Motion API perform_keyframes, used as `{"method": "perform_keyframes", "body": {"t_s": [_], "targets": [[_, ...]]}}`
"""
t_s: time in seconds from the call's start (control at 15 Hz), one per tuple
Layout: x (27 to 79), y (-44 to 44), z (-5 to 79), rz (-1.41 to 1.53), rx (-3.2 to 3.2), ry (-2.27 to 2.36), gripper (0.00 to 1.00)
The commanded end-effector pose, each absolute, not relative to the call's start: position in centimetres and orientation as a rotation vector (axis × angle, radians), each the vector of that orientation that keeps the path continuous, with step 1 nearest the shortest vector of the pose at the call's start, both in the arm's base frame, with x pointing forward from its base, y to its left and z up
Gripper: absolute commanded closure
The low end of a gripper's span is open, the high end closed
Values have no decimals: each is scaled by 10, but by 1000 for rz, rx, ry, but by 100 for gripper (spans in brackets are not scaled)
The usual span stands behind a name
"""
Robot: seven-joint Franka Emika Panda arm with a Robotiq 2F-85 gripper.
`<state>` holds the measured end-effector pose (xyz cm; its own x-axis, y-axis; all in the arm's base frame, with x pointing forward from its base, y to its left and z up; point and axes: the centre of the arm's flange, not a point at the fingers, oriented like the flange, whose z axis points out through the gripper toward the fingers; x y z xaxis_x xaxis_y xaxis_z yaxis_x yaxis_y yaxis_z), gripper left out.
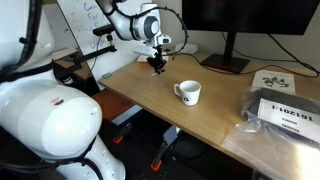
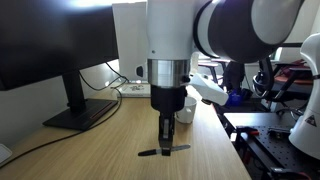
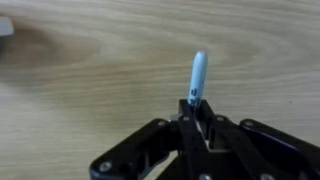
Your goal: Remove the pen from the white mug
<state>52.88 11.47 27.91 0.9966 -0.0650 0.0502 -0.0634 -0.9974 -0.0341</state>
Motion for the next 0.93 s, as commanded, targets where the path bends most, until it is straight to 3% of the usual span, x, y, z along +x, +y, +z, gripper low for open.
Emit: {"method": "perform_keyframes", "body": {"t_s": [0.0,0.07,0.13,0.67,0.87], "targets": [[530,138,266,-157,-3095,146,97],[528,142,267,-209,-3089,137,61],[527,144,270,-268,-3079,116,60],[504,72,356,-286,-3168,91,3],[483,33,388,-217,-3136,-17,0]]}}
